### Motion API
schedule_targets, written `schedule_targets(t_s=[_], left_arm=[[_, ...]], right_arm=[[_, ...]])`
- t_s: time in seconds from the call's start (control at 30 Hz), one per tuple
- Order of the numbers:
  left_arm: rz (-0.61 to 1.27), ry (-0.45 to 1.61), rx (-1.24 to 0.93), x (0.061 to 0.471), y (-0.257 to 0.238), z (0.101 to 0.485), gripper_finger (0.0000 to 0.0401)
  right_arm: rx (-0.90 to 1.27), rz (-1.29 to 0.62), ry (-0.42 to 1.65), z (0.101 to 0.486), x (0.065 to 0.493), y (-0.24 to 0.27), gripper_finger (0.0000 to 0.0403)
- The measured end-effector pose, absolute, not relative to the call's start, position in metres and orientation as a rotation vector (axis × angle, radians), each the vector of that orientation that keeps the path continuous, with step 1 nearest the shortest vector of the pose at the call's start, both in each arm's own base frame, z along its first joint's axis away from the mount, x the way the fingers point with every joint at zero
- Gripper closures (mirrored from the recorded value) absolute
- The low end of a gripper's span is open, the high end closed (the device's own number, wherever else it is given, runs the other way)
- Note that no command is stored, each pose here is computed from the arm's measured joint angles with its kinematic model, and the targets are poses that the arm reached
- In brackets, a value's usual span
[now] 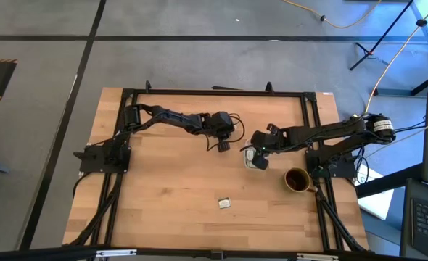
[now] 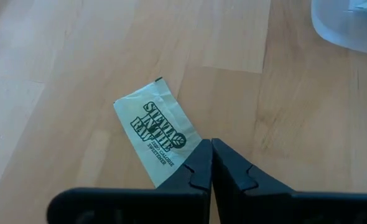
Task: Pick and place items into bin
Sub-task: Put the stevia packet into the transparent bin
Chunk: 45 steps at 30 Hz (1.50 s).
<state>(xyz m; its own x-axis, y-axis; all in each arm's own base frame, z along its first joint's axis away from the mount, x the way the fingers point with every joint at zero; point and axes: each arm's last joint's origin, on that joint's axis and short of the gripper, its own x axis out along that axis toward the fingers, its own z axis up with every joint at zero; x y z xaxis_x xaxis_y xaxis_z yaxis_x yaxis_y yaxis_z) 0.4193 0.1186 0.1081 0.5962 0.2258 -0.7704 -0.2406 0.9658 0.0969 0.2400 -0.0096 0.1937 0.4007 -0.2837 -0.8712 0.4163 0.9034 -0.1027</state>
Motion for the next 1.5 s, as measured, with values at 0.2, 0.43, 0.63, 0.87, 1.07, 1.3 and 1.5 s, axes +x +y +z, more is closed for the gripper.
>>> schedule_targets(t_s=[0.2, 0.43, 0.63, 0.87, 1.07, 1.3, 1.5], left_arm=[[0.191, 0.898, -0.065, 0.418, 0.112, 0.112, 0.04], [0.093, 0.969, -0.093, 0.416, 0.093, 0.111, 0.04], [0.016, 0.986, -0.044, 0.414, 0.067, 0.126, 0.04], [-0.021, 0.887, 0.022, 0.413, 0.045, 0.166, 0.04], [-0.013, 0.842, 0.051, 0.411, 0.036, 0.185, 0.04], [0.07, 0.906, 0.073, 0.409, 0.037, 0.176, 0.0374], [0.085, 0.939, 0.058, 0.412, 0.037, 0.161, 0.0329]], right_arm=[[0.138, -0.445, 1.076, 0.193, 0.24, -0.01, 0.0363], [0.138, -0.445, 1.078, 0.193, 0.239, -0.01, 0.0363], [0.136, -0.444, 1.08, 0.193, 0.239, -0.01, 0.0364], [0.034, -0.374, 1.092, 0.194, 0.24, -0.007, 0.0364], [-0.095, -0.257, 1.049, 0.196, 0.246, 0.005, 0.0364], [-0.108, -0.225, 1.027, 0.197, 0.247, 0.014, 0.0364], [-0.108, -0.222, 1.025, 0.197, 0.247, 0.016, 0.0364]])
